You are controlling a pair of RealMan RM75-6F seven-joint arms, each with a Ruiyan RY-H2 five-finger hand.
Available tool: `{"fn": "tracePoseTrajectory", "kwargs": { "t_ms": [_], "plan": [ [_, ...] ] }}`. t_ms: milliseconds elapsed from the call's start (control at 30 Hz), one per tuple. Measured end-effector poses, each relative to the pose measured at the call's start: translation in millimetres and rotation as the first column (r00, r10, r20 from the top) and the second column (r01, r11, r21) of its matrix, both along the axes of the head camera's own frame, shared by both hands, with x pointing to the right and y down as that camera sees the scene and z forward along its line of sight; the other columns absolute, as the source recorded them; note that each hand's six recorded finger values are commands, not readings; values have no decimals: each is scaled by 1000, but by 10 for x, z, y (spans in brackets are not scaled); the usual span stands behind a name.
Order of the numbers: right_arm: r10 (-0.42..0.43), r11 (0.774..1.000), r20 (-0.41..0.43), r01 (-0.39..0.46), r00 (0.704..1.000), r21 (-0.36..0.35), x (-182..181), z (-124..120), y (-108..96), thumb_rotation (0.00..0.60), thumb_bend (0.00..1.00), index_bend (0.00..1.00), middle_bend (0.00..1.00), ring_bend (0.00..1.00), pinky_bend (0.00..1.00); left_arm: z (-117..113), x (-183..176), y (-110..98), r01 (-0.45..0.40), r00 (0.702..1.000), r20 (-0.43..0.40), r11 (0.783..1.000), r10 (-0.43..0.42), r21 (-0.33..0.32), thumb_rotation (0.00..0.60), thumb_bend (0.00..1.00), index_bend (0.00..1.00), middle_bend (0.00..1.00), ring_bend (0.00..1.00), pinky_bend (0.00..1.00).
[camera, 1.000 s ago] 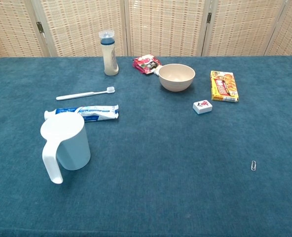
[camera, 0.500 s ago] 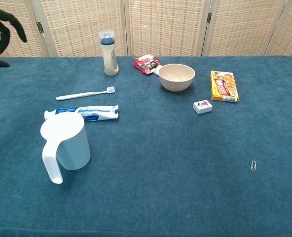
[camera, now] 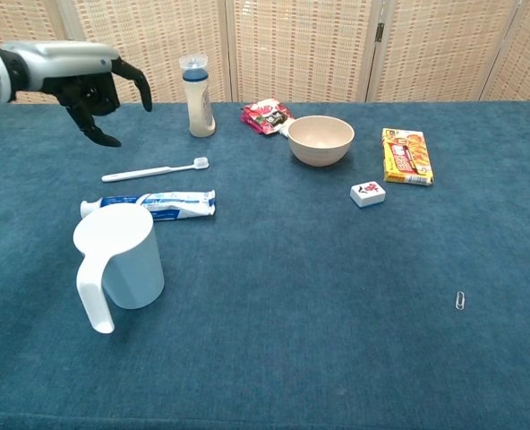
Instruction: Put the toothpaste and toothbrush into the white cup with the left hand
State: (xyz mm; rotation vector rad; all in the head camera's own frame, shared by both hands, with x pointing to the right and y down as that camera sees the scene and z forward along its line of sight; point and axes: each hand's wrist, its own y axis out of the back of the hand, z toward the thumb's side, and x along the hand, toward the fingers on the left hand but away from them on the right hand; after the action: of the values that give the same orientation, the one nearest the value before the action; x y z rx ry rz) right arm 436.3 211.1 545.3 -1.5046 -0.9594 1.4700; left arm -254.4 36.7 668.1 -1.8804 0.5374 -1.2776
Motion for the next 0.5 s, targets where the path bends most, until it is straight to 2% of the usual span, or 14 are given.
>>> {"fn": "tracePoseTrajectory", "kwargs": {
  "t_ms": [267, 500],
  "plan": [
    [4, 1000, -4, -4, 1000, -7, 17, 13, -2, 600, 167, 2, 171, 170, 178, 340, 325, 164, -32, 999, 26, 996, 34, -79, 600, 252, 346, 943, 872, 969],
    [12, 1000, -6, -12, 1000, -8, 40, 14, 5, 600, 166, 2, 171, 170, 178, 490, 461, 267, -34, 999, 30, 992, 38, -123, 600, 252, 325, 943, 872, 969]
  ]
}}
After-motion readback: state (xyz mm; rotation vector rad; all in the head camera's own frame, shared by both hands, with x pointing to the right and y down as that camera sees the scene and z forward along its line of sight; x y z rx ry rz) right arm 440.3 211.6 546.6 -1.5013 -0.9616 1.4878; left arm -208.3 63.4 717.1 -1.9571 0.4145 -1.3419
